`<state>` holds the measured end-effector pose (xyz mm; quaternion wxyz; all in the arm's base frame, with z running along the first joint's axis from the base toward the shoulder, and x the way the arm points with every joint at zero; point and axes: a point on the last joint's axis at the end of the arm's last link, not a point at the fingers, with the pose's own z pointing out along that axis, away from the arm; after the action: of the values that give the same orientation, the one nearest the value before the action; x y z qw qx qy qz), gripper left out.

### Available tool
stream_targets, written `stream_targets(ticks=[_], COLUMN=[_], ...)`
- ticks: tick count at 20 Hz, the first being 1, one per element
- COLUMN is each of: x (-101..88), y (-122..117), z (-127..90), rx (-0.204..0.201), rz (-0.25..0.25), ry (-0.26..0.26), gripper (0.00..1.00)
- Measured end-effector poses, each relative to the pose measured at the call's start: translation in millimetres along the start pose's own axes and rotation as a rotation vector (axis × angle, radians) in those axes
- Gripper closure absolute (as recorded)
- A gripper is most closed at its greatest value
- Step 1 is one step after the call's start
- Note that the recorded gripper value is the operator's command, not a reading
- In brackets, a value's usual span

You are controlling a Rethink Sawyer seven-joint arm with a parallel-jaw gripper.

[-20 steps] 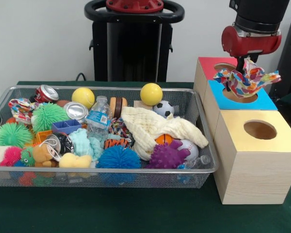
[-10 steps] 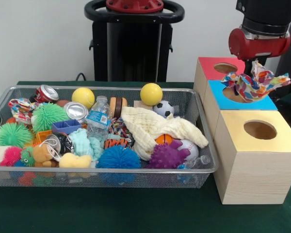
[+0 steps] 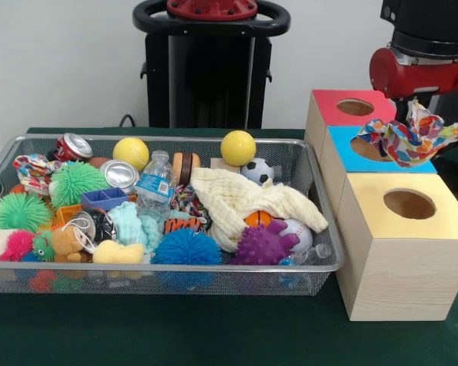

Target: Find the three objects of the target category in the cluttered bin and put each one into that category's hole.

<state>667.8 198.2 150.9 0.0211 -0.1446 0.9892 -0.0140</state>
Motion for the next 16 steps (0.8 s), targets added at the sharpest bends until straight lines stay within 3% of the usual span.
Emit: stream_targets(ticks=[9,16], x=[-13.3,-23.1], y=[-3.4,-5.1], z=[-7.6,-8.8], rx=[0.008,0.02], rz=[0.001,0.001], ry=[-0.038,-0.106], gripper=[1.0,1.0])
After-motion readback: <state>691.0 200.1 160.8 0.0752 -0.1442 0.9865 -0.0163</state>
